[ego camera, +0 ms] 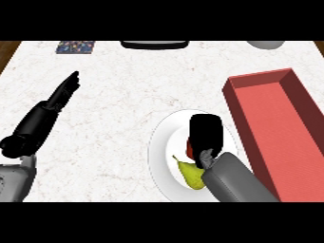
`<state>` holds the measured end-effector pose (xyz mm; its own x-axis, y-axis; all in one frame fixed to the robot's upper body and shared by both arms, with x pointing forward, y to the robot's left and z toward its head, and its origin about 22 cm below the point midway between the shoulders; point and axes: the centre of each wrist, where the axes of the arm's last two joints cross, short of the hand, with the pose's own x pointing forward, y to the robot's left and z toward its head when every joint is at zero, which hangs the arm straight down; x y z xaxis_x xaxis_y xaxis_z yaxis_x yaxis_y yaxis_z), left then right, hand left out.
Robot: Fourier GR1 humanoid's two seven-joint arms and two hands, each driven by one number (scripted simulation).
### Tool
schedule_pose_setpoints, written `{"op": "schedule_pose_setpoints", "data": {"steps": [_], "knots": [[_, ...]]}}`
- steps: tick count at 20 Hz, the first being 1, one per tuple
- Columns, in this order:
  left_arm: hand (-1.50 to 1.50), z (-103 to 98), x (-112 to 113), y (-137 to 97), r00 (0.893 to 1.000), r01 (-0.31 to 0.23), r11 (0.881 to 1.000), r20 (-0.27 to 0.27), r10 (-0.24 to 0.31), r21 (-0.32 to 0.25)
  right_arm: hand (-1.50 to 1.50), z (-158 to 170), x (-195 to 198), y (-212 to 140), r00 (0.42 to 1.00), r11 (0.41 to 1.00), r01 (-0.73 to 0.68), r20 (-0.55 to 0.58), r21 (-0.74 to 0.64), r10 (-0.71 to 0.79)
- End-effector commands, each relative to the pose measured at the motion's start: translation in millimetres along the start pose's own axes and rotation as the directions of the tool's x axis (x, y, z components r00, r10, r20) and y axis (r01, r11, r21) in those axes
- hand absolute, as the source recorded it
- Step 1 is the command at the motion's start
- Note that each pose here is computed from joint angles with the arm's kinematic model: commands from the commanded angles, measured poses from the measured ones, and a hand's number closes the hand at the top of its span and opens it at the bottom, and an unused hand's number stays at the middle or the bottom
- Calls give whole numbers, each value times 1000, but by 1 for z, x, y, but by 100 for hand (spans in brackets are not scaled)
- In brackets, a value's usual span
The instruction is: Pick the bell pepper from the plate and place it in the cardboard box
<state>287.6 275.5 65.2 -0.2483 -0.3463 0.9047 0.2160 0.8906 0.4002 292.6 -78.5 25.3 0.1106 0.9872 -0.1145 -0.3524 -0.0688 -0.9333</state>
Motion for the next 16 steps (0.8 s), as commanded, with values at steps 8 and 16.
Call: {"op": "schedule_pose_setpoints", "data": {"steps": [8, 16], "knots": [[0, -23, 10, -10, 1000, 4, 1000, 12, -4, 4, 150, -32, 14, -36, 985, 967, 157, 108, -199, -138], [0, -18, 11, 0, 1000, -2, 1000, 26, 2, -20, 150, -51, 46, -113, 970, 894, 238, 146, -379, -196]]}}
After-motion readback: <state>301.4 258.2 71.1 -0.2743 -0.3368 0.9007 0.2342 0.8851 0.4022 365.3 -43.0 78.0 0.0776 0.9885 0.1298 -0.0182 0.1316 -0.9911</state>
